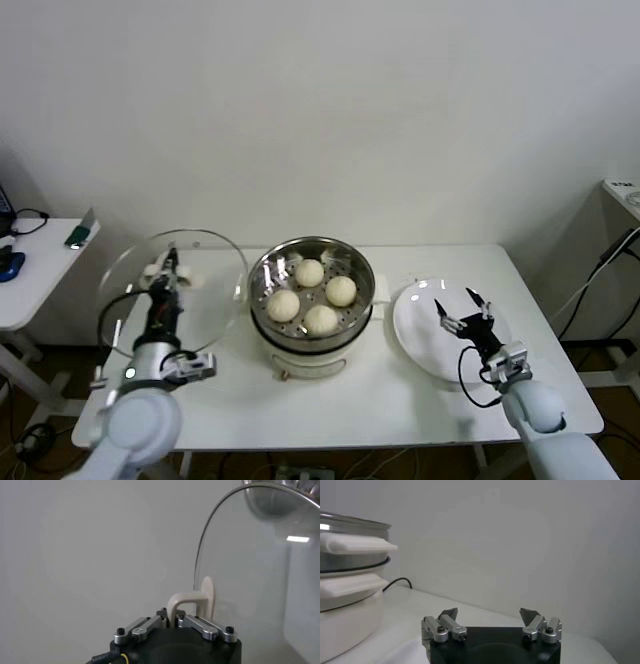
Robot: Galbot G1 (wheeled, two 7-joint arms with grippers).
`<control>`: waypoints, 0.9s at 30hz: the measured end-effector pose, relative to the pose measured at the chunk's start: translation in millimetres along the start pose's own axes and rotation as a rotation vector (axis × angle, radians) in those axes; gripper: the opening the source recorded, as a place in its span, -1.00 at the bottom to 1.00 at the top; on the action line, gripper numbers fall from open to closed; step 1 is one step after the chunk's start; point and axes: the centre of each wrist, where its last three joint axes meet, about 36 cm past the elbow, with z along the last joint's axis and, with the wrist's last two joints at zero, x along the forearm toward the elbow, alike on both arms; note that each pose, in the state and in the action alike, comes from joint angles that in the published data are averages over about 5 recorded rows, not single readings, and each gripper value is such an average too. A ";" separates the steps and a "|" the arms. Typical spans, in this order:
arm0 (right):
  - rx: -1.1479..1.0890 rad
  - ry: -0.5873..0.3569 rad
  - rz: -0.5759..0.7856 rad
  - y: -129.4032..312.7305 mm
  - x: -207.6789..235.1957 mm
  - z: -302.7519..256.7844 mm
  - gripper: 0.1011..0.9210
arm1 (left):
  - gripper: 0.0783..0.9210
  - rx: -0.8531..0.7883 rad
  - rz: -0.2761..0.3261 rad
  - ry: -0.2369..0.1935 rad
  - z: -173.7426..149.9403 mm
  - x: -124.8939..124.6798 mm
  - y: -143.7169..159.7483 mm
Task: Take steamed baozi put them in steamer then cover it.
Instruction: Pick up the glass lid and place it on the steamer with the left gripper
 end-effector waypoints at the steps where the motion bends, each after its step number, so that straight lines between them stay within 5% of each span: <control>1: 0.001 0.000 0.000 -0.2 -1.2 -0.3 0.76 | -0.81 0.005 0.006 -0.008 -7.6 0.4 0.9; 17: 0.014 0.005 0.018 -3.4 -11.3 2.9 0.76 | -0.81 0.072 0.043 -0.101 -126.6 -23.7 14.0; 27: 0.022 0.011 0.029 -6.5 -11.5 7.9 0.76 | -0.81 0.093 0.078 -0.105 -184.8 -37.2 9.1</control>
